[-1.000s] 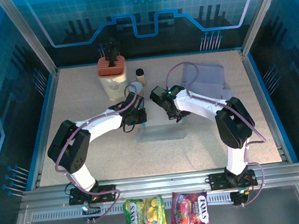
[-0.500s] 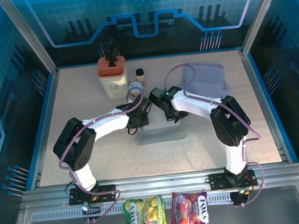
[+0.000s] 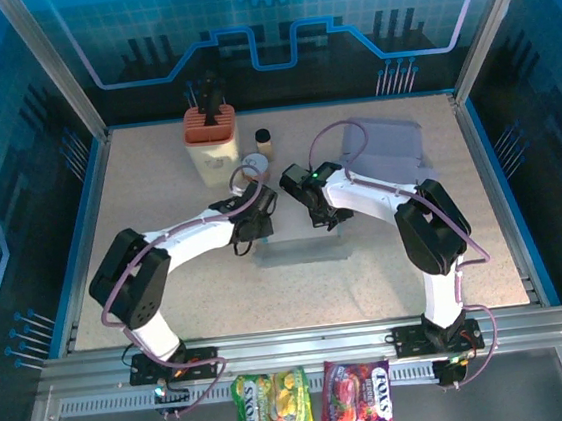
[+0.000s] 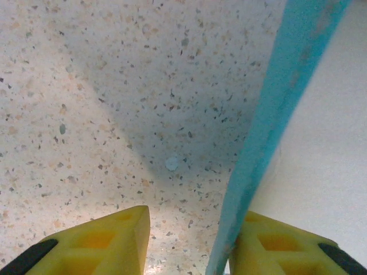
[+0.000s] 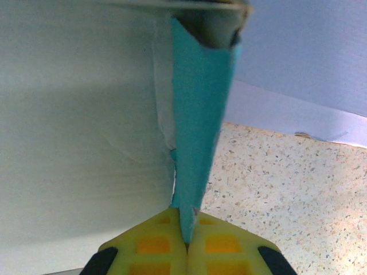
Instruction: Fold the paper box
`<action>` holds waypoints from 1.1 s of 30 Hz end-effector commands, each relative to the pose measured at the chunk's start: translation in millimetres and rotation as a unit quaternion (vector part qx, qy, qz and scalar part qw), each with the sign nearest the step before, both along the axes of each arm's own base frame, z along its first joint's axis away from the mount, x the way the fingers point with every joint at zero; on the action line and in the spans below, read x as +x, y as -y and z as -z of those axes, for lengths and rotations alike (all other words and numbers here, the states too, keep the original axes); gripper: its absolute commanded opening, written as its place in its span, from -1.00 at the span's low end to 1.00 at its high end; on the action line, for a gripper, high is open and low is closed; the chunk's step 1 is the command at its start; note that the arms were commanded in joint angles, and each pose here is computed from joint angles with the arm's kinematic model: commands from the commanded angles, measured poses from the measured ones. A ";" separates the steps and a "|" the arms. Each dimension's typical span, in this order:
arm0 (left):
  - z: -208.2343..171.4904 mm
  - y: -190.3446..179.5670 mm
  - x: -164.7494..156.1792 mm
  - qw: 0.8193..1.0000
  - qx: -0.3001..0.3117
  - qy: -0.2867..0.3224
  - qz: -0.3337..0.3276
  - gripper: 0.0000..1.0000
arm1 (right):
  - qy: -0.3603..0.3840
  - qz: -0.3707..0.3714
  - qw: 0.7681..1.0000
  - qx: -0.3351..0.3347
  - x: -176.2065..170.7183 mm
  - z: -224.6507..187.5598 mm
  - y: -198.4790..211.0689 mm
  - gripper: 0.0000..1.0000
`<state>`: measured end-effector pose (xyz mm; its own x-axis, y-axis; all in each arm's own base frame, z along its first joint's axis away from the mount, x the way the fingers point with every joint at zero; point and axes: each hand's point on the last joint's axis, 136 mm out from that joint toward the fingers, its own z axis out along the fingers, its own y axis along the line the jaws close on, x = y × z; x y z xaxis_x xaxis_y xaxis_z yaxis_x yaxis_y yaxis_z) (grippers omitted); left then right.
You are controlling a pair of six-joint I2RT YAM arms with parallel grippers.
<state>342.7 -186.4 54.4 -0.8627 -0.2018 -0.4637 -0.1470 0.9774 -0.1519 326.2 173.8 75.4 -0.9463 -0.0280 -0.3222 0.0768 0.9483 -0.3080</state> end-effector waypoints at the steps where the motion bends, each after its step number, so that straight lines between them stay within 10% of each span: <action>1: -11.3 -15.6 12.8 1.000 -0.008 0.026 0.010 -0.23 | -0.036 -0.001 0.997 -0.072 -15.5 0.7 32.3 -1.00; 33: 8.3 24.0 -1.5 0.992 -0.065 -0.001 0.107 -0.29 | -0.034 -0.005 0.997 -0.073 -13.1 -1.9 28.4 -1.00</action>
<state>348.5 -207.7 55.8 -0.8788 -0.1070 -0.4651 0.0374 0.9561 -0.2906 315.7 158.1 77.8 -0.9592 -0.0684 -0.2744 0.0454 0.9204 -0.3883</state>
